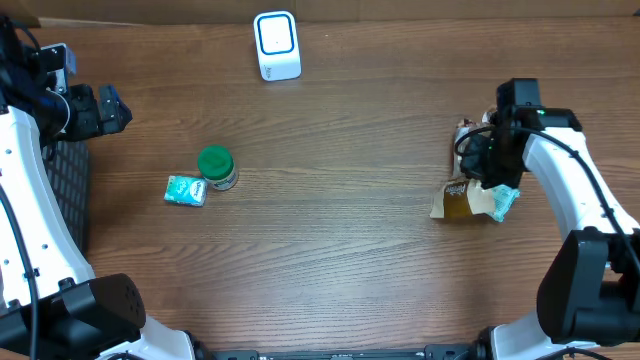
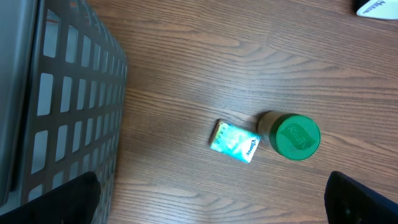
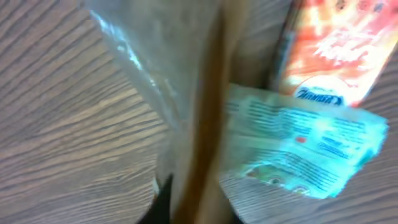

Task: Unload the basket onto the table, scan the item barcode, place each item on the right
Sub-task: 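Carry the bread bag right and lower it beside the scanned packs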

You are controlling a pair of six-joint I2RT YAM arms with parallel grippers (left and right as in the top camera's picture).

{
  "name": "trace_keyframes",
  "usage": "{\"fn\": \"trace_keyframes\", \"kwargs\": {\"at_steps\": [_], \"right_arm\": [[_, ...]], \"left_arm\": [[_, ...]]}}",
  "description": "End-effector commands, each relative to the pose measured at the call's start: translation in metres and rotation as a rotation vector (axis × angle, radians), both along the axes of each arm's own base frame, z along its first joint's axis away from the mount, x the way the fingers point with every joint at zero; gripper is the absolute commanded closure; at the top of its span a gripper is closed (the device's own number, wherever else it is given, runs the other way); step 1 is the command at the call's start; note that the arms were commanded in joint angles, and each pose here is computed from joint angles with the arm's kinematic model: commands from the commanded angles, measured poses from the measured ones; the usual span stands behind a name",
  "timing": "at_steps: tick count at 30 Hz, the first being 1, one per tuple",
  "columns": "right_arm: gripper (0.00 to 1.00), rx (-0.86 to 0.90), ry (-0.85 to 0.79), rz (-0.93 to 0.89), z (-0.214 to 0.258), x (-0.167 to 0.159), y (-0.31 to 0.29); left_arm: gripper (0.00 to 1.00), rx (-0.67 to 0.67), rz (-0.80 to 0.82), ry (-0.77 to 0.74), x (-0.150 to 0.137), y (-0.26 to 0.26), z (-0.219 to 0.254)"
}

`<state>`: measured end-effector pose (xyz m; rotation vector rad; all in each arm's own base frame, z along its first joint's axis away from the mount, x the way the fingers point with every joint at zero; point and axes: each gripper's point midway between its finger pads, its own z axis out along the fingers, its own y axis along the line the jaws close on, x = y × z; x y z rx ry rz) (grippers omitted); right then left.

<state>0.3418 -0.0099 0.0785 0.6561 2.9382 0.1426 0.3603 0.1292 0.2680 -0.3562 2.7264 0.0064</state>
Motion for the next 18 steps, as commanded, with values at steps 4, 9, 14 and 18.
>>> {"fn": "trace_keyframes", "kwargs": {"at_steps": [4, 9, 14, 18], "right_arm": [[0.58, 0.005, 0.017, -0.027, 0.002, -0.007, -0.008], [0.49, 0.003, 0.033, -0.024, 0.006, -0.01, -0.008], [0.47, 0.002, 0.024, -0.024, 0.033, -0.004, -0.009], [0.43, 0.004, -0.004, -0.022, 0.066, 0.003, -0.008]], "left_arm": [[0.0, 0.019, -0.021, -0.033, 0.0, -0.003, 0.012], [0.01, 0.019, -0.021, -0.033, 0.0, -0.003, 0.012], [0.01, 0.019, -0.021, -0.033, 0.0, -0.003, 0.012], [0.0, 0.019, -0.021, -0.033, 0.0, -0.003, 0.012]]}}
